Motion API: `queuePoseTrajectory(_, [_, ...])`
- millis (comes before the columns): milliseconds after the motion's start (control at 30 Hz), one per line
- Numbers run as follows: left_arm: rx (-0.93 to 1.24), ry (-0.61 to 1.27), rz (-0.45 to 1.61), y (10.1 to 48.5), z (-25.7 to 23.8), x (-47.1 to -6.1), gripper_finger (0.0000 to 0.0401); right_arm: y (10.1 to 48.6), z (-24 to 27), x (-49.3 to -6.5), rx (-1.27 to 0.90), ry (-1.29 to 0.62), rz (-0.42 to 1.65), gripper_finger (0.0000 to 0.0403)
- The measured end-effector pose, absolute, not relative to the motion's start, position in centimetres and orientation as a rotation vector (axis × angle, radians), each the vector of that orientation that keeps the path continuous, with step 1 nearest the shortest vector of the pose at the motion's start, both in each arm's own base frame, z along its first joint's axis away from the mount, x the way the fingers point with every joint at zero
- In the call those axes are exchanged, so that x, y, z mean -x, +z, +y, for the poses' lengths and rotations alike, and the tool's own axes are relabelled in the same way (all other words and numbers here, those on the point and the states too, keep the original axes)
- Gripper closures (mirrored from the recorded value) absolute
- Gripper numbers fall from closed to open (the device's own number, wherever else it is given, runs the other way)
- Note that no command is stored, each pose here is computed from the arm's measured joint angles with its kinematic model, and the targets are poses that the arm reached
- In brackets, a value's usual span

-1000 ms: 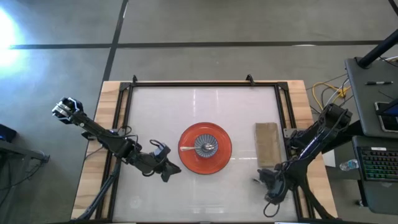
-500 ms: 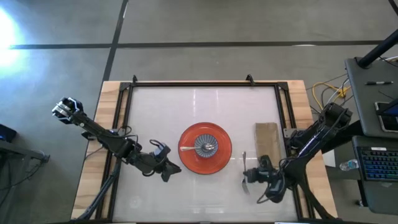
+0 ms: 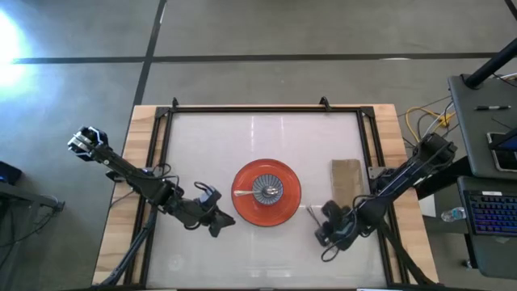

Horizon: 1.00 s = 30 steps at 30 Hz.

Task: Set table place
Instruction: Move the fork beside the plate

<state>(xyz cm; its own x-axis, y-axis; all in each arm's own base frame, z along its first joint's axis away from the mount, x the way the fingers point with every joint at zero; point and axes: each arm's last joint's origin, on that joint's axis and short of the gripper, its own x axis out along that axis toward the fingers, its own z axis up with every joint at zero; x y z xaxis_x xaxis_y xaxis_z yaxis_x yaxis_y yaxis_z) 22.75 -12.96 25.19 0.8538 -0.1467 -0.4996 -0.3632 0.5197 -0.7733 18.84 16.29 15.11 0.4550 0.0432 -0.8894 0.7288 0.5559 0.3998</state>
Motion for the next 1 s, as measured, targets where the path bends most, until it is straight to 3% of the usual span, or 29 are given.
queuePoseTrajectory(200, [1.030, 0.138, 0.557, 25.2, -13.0, -22.7, 0.0324, 14.8, 16.6, -18.7, -0.823, -0.338, 1.253, 0.0390])
queuePoseTrajectory(400, [1.030, 0.138, 0.557, 25.2, -13.0, -22.7, 0.0324, 14.5, 16.1, -19.2, -0.801, -0.316, 1.285, 0.0383])
queuePoseTrajectory(733, [1.027, 0.114, 0.569, 25.3, -13.4, -22.5, 0.0324, 14.6, 16.0, -19.3, -0.868, -0.340, 1.303, 0.0281])
queuePoseTrajectory(867, [1.019, 0.108, 0.572, 25.3, -13.5, -22.5, 0.0324, 16.3, 16.6, -19.8, -1.003, -0.417, 1.171, 0.0258])
queuePoseTrajectory(1000, [0.934, 0.096, 0.591, 25.0, -13.4, -22.3, 0.0324, 18.6, 16.7, -20.3, -1.135, -0.529, 0.965, 0.0264])
